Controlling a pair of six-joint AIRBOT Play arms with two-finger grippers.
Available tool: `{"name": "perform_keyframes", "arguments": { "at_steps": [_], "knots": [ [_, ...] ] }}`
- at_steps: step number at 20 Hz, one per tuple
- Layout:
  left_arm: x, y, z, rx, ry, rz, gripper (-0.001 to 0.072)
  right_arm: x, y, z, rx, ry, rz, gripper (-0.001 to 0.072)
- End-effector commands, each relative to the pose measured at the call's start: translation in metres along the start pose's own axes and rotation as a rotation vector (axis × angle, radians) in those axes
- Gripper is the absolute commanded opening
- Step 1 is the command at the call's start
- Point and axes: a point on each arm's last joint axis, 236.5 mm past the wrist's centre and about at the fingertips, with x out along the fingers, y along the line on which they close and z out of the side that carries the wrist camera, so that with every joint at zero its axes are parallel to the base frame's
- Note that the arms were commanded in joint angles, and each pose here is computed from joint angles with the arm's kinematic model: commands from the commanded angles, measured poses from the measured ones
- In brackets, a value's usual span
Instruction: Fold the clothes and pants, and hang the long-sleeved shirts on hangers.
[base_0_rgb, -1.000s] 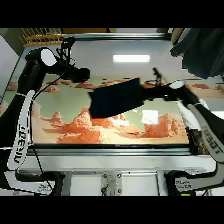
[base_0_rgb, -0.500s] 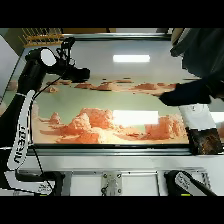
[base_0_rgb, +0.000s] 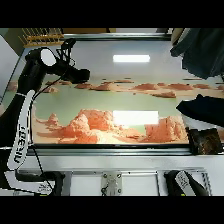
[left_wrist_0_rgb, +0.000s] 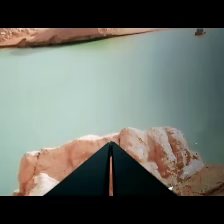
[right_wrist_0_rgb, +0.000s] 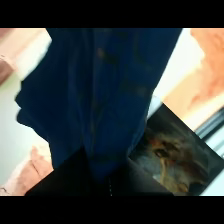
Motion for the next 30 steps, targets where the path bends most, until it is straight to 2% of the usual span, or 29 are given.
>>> {"name": "perform_keyframes", "arguments": {
  "at_steps": [1,7,8,9,10,11,13,15,18,21,22,24,25,30],
  "knots": [
    [0.0,0.0,-0.002,0.001,0.007,0.0,0.0011,0.008,-0.021,-0.041,0.05,0.098,-0.069,0.0008],
    [0.0,0.0,-0.002,0.001,0.008,0.0,0.0011,0.032,-0.034,-0.119,0.1,0.28,-0.096,0.0029],
    [0.0,0.0,-0.002,0.001,0.008,0.0,0.0011,0.033,-0.036,-0.129,0.109,0.312,-0.101,0.0204],
    [0.0,0.0,-0.002,0.001,0.008,0.0,0.0011,0.033,-0.036,-0.136,0.11,0.341,-0.103,0.0496],
    [0.0,0.0,-0.002,0.001,0.008,0.0,0.0011,0.032,-0.036,-0.138,0.11,0.349,-0.105,0.0705],
    [0.0,0.0,-0.002,0.001,0.008,0.0,0.0011,0.031,-0.037,-0.135,0.106,0.34,-0.107,0.0712],
    [0.0,0.0,-0.002,0.001,0.009,0.0,0.0011,0.019,-0.034,-0.111,0.076,0.254,-0.103,0.0712],
    [0.0,0.0,-0.003,0.001,0.012,0.0,0.0011,-0.006,-0.008,-0.075,0.013,0.1,-0.007,0.0712],
    [0.0,0.0,-0.003,0.0,0.011,0.0,0.0011,-0.046,0.077,-0.057,-0.095,-0.064,0.296,0.0712],
    [0.0,0.0,-0.003,0.001,0.012,0.001,0.0011,-0.076,0.157,-0.091,-0.243,-0.015,0.573,0.0702],
    [0.0,0.0,-0.003,0.001,0.012,0.001,0.0011,-0.081,0.172,-0.105,-0.284,0.017,0.62,0.0583],
    [0.0,0.0,-0.002,0.001,0.006,0.001,0.0011,-0.091,0.194,-0.129,-0.371,0.061,0.683,0.0076],
    [0.0,0.0,-0.002,0.001,0.007,0.0,0.0011,-0.094,0.201,-0.139,-0.404,0.079,0.704,0.0014],
    [0.0,0.0,-0.002,0.001,0.007,0.001,0.0011,-0.103,0.214,-0.157,-0.465,0.109,0.747,0.0014]
  ]
}}
